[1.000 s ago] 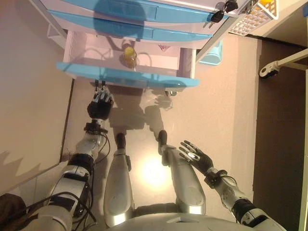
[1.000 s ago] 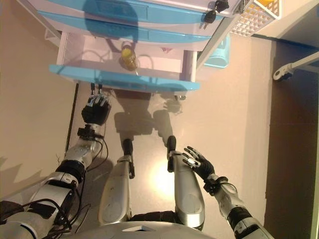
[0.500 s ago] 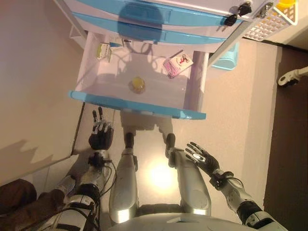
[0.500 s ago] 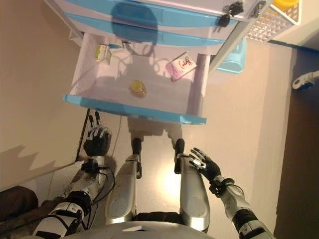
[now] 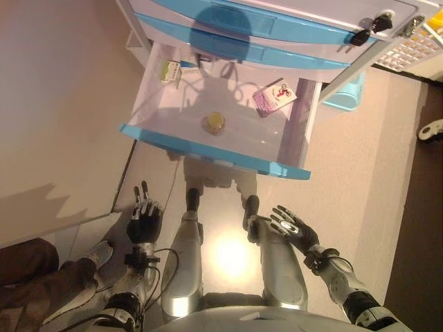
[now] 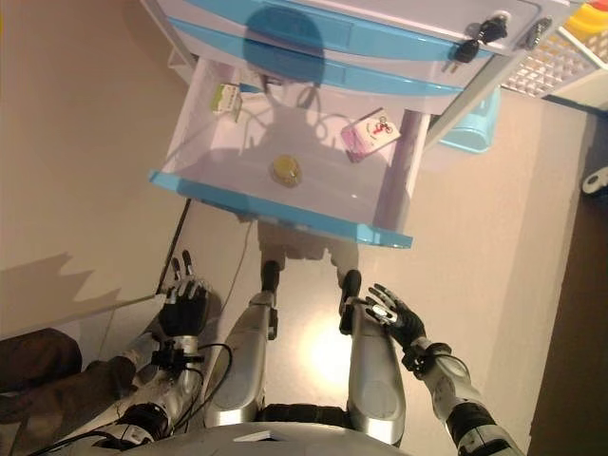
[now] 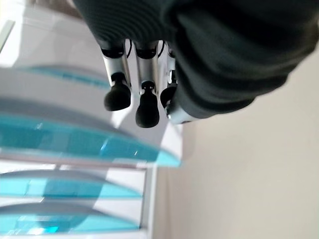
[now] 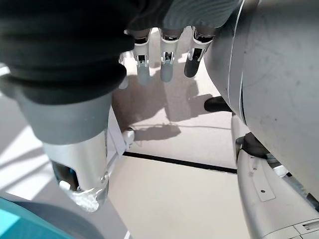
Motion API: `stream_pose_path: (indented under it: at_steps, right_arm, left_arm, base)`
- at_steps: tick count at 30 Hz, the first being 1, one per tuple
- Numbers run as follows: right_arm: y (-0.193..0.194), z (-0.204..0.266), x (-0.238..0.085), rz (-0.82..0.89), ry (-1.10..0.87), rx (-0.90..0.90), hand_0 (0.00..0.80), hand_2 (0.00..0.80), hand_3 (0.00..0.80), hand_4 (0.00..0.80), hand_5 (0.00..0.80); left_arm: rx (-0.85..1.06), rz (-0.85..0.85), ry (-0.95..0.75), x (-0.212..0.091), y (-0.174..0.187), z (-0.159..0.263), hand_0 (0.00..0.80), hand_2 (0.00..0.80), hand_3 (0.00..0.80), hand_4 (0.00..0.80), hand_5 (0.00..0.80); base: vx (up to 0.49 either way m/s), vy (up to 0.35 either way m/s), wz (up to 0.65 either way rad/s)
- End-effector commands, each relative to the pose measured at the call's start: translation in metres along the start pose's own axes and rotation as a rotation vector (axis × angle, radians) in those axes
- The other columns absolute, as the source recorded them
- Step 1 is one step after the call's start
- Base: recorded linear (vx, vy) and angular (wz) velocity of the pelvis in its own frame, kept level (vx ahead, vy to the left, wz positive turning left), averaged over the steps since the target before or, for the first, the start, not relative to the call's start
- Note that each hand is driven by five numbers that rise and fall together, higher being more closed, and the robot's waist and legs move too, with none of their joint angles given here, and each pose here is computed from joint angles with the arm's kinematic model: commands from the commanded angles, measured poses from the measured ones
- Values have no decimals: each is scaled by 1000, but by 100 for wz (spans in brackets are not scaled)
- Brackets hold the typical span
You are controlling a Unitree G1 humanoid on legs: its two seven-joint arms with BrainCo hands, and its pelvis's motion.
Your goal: Open the drawer and pick up the medicine
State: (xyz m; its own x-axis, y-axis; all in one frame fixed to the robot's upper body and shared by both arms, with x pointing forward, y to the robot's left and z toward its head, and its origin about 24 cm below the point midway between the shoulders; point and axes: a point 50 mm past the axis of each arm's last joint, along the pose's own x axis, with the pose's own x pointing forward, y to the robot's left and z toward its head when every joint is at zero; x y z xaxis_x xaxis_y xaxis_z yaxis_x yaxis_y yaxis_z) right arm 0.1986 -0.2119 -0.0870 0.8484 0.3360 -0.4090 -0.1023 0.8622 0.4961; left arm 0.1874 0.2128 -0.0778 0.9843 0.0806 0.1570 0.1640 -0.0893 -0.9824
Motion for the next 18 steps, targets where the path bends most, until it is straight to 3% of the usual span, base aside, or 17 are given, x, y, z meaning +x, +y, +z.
stream_pose_path:
  at_steps: [1, 2, 10, 15, 18]
  right_arm:
    - [-5, -22, -19, -70, -6, 57, 0, 0, 0, 0, 0]
    - [-8, -21, -21, -92, -24, 63, 0, 0, 0, 0, 0]
    - [-41, 7, -42, -502, -234, 33, 0, 0, 0, 0, 0]
    - [-35, 54, -74, -590, -506, -78, 0, 0, 0, 0, 0]
    - [-23, 85, -89, -576, -665, -240, 0, 0, 0, 0, 0]
  left_arm:
    - [3, 122, 27, -23, 10, 2, 555, 555, 555, 555, 555]
    - [27, 182, 42, -28, 14, 2, 0, 0, 0, 0, 0]
    - [192, 479, 17, -55, 28, 26, 0, 0, 0, 0, 0]
    - [341, 640, -9, -91, 26, 48, 0, 0, 0, 0, 0]
    - [385, 727, -39, -112, 26, 60, 0, 0, 0, 0, 0]
  base:
    - [-2, -10, 3]
    - [3, -11, 6]
    - [30, 11, 11]
    - [85, -28, 3]
    - [97, -11, 2]
